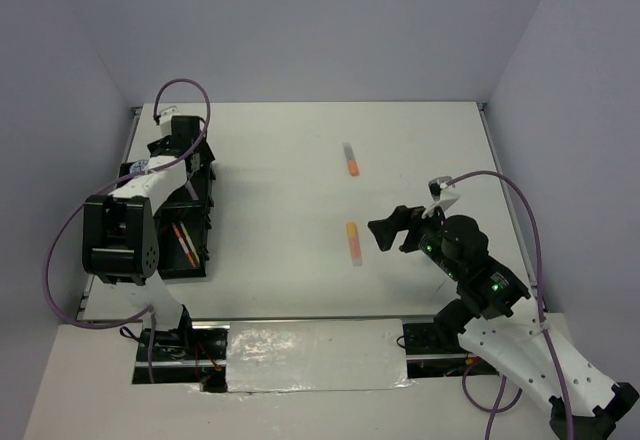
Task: Sort the stationery into containers
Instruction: Place the pen in the storage box, then pick up the pen from the center of the board.
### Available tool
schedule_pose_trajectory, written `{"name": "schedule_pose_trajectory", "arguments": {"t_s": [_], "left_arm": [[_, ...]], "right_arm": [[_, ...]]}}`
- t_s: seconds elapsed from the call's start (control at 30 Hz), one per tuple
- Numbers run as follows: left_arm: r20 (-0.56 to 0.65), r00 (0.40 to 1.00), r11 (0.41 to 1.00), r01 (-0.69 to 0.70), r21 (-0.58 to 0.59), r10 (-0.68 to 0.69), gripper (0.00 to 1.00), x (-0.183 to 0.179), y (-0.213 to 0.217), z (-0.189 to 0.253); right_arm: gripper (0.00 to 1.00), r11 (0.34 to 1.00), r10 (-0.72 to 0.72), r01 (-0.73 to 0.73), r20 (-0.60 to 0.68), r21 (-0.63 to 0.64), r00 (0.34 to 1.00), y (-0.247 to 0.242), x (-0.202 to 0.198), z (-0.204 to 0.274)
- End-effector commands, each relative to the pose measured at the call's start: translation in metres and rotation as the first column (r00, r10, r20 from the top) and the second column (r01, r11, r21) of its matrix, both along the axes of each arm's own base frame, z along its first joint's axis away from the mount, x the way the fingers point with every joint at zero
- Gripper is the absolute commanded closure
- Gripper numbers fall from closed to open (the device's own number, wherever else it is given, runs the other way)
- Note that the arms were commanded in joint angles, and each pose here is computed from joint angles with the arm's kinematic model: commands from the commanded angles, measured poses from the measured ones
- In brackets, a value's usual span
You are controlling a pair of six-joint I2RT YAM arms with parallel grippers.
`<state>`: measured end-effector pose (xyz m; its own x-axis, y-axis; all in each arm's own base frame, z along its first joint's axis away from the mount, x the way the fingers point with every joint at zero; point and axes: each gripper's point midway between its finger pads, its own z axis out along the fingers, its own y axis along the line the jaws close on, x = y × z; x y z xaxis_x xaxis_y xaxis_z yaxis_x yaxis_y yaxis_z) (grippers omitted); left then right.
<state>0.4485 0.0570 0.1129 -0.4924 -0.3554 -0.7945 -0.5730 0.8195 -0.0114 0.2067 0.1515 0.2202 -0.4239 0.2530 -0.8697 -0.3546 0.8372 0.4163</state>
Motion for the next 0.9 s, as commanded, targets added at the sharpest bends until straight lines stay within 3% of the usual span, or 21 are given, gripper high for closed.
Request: {"name": "schedule_pose_trajectory", "arguments": {"t_s": [0.0, 0.17, 0.2, 0.37, 0.43, 0.57, 0.63, 0.8, 0.87], "left_arm": [[0.090, 0.996, 1.000, 0.023, -0.017, -0.022, 0.02, 0.011, -0.007, 0.031], [0.065, 0.992, 0.993, 0.111, -0.032, -0.109, 0.01, 0.001, -0.034, 0.082], [0.104, 0.984, 0.988, 0.150, -0.023, -0.146, 0.01, 0.004, -0.052, 0.114], [0.033, 0.960, 0.960, 0.279, 0.001, -0.278, 0.01, -0.060, -0.100, 0.175], [0.009, 0.901, 0.900, 0.433, -0.049, -0.433, 0.01, -0.087, -0.134, 0.160], [0.102, 0.859, 0.859, 0.509, -0.056, -0.502, 0.01, -0.144, -0.132, 0.146], [0.157, 0.830, 0.835, 0.548, -0.047, -0.536, 0.01, -0.157, -0.133, 0.151], [0.125, 0.780, 0.776, 0.625, -0.090, -0.614, 0.01, -0.175, -0.144, 0.109], [0.133, 0.750, 0.743, 0.661, -0.108, -0.648, 0.01, -0.179, -0.152, 0.107]], "right_arm": [[0.00, 0.998, -0.064, 0.064, -0.027, 0.014, 0.998, -0.005, 0.007, 0.006], [0.00, 0.903, -0.426, 0.407, -0.181, -0.137, 0.886, -0.053, 0.028, -0.026], [0.00, 0.883, -0.467, 0.442, -0.197, -0.160, 0.862, -0.060, 0.026, -0.032], [0.00, 0.781, -0.622, 0.574, -0.237, -0.247, 0.746, -0.088, 0.026, -0.050], [0.00, 0.756, -0.654, 0.598, -0.286, -0.265, 0.700, -0.093, 0.024, -0.064], [0.00, 0.685, -0.721, 0.675, -0.388, -0.275, 0.574, -0.116, 0.025, -0.102], [0.02, 0.650, -0.748, 0.704, -0.397, -0.284, 0.531, -0.129, 0.023, -0.110], [0.04, 0.562, -0.817, 0.759, -0.365, -0.329, 0.446, -0.161, 0.019, -0.117], [0.05, 0.597, -0.789, 0.724, -0.419, -0.346, 0.450, -0.160, 0.020, -0.137]]}}
